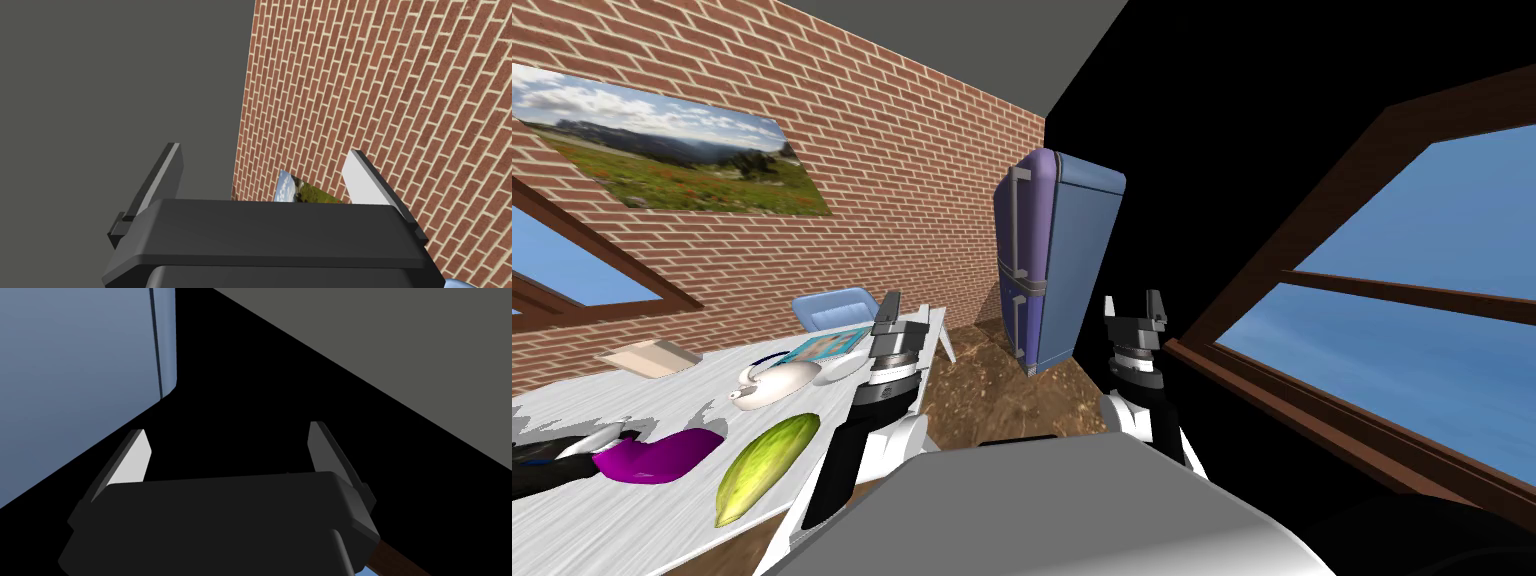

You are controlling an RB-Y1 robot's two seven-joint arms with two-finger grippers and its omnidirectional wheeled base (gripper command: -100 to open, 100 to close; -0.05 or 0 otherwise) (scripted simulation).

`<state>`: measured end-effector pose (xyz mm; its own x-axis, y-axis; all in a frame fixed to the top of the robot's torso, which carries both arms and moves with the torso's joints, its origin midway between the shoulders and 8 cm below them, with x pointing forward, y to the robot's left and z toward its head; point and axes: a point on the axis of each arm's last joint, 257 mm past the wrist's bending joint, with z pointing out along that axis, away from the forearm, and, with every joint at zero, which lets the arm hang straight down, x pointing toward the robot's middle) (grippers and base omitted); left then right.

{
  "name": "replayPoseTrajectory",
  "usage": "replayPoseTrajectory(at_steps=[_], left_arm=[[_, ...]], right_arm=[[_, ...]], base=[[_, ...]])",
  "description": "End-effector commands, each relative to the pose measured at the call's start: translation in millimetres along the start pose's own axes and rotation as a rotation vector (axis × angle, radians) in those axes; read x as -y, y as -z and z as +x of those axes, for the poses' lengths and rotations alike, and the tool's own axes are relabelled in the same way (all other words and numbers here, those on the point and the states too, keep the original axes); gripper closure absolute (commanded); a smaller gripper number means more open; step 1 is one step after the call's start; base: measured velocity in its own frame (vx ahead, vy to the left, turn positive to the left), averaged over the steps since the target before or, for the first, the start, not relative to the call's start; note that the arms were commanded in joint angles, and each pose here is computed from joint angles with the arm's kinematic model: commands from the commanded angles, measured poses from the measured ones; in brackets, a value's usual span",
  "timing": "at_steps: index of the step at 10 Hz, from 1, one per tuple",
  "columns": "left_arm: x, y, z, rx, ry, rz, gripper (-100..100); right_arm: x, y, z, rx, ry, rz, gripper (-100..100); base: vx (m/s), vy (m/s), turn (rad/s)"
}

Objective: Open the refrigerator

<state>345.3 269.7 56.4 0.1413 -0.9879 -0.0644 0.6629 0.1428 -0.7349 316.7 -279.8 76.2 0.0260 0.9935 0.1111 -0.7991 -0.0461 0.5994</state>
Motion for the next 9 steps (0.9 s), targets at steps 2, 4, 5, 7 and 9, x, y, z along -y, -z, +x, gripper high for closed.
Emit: replayPoseTrajectory(at_steps=[2, 4, 5, 7, 9], left_arm=[[0.0, 0.0, 0.0, 0.000, 0.000, 0.000, 0], [0.1, 0.0, 0.0, 0.000, 0.000, 0.000, 0], [0.1, 0.0, 0.0, 0.000, 0.000, 0.000, 0], [0.2, 0.0, 0.0, 0.000, 0.000, 0.000, 0], [0.2, 0.0, 0.0, 0.000, 0.000, 0.000, 0]], right_arm=[[0.0, 0.0, 0.0, 0.000, 0.000, 0.000, 0], [-0.1, 0.0, 0.0, 0.000, 0.000, 0.000, 0], [-0.1, 0.0, 0.0, 0.000, 0.000, 0.000, 0], [-0.1, -0.1, 0.0, 0.000, 0.000, 0.000, 0], [-0.2, -0.1, 0.0, 0.000, 0.000, 0.000, 0]], base=[[0.000, 0.000, 0.000], [0.000, 0.000, 0.000], [0.000, 0.000, 0.000], [0.000, 0.000, 0.000], [0.000, 0.000, 0.000]])
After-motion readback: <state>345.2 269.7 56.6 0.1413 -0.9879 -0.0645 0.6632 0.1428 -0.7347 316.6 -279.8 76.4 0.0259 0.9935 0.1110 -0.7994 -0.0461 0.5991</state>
